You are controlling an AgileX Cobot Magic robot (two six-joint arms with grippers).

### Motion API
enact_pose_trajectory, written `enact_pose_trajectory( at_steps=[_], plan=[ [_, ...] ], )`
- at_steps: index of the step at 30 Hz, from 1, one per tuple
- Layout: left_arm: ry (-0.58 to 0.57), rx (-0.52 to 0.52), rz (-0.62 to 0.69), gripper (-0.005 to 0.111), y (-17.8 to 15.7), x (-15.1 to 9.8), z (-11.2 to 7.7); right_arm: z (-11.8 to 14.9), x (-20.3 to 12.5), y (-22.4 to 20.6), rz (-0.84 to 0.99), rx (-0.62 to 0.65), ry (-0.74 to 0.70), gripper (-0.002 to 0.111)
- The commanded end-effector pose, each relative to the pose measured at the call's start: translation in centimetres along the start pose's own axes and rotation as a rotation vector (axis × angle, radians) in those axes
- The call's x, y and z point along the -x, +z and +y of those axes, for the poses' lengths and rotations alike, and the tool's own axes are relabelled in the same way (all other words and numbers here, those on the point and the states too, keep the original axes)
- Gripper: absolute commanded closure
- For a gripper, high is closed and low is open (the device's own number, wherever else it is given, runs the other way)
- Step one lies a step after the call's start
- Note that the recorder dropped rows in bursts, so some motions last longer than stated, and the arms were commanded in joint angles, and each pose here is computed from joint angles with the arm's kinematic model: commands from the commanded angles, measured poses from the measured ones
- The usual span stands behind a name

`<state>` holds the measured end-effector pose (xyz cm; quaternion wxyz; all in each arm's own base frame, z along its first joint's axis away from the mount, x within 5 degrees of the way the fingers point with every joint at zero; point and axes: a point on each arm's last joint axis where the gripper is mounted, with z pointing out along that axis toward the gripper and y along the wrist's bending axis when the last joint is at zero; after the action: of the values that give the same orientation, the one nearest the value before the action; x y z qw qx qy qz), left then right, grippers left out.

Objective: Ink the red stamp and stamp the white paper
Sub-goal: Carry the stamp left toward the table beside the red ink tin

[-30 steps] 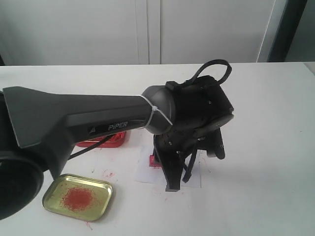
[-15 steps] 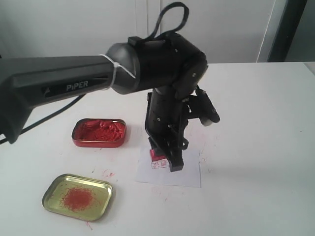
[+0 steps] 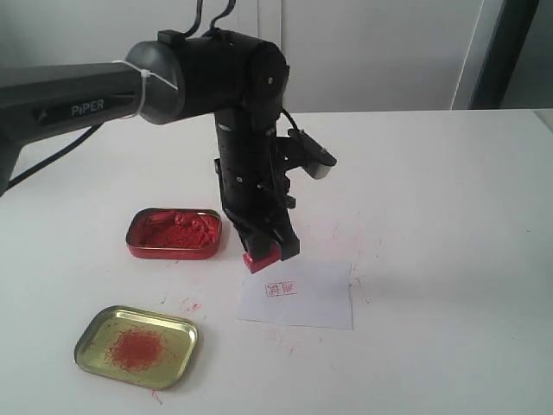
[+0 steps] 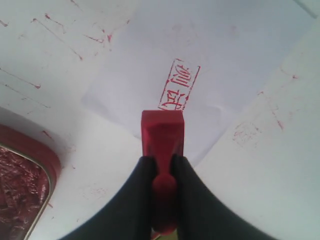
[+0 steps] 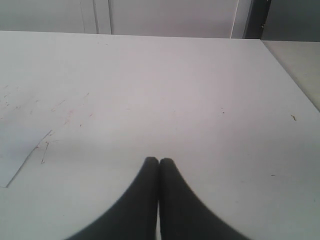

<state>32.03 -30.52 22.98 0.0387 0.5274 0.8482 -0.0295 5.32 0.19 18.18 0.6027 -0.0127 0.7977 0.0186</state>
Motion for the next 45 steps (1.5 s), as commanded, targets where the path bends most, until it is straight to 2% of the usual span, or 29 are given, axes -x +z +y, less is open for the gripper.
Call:
enact_pose_trajectory(
  at_steps=[1, 9, 15, 25, 31, 35, 37, 42, 45],
  plan=[
    [-0.058, -0.093, -0.006, 0.107, -0.7, -1.0, 0.9, 0.0, 0.0, 0.0, -0.016, -0.005, 0.001, 0.108],
    [-0.142, -0.26, -0.133, 0.107, -2.9, -2.3, 3.2, 0.0, 0.0, 0.0, -0.016, -0.005, 0.001, 0.108],
    [-0.212, -0.275, -0.164, 0.107, -3.6, -4.4, 4.5, 0.0, 0.0, 0.0, -0.016, -0.005, 0.001, 0.108],
    [-0.329, -0.42, -0.276, 0.107, -2.2, -7.4, 5.4, 0.0, 0.0, 0.0, -0.015, -0.006, 0.001, 0.108],
    [-0.379, -0.452, -0.306, 0.107, -0.8, -8.1, 5.7, 0.0, 0.0, 0.0, -0.015, -0.006, 0.001, 0.108],
    [-0.408, -0.424, -0.322, 0.107, 0.6, -8.4, 5.8, 0.0, 0.0, 0.0, -0.015, -0.006, 0.001, 0.108],
    [-0.445, -0.44, -0.34, 0.107, 0.9, -8.7, 6.1, 0.0, 0.0, 0.0, -0.015, -0.006, 0.001, 0.108],
    [-0.562, -0.495, -0.385, 0.107, 1.1, -10.5, 8.3, 0.0, 0.0, 0.0, -0.015, -0.006, 0.001, 0.108],
    [-0.581, -0.538, -0.365, 0.107, 2.3, -10.6, 8.4, 0.0, 0.0, 0.0, -0.015, -0.006, 0.001, 0.108]
  ],
)
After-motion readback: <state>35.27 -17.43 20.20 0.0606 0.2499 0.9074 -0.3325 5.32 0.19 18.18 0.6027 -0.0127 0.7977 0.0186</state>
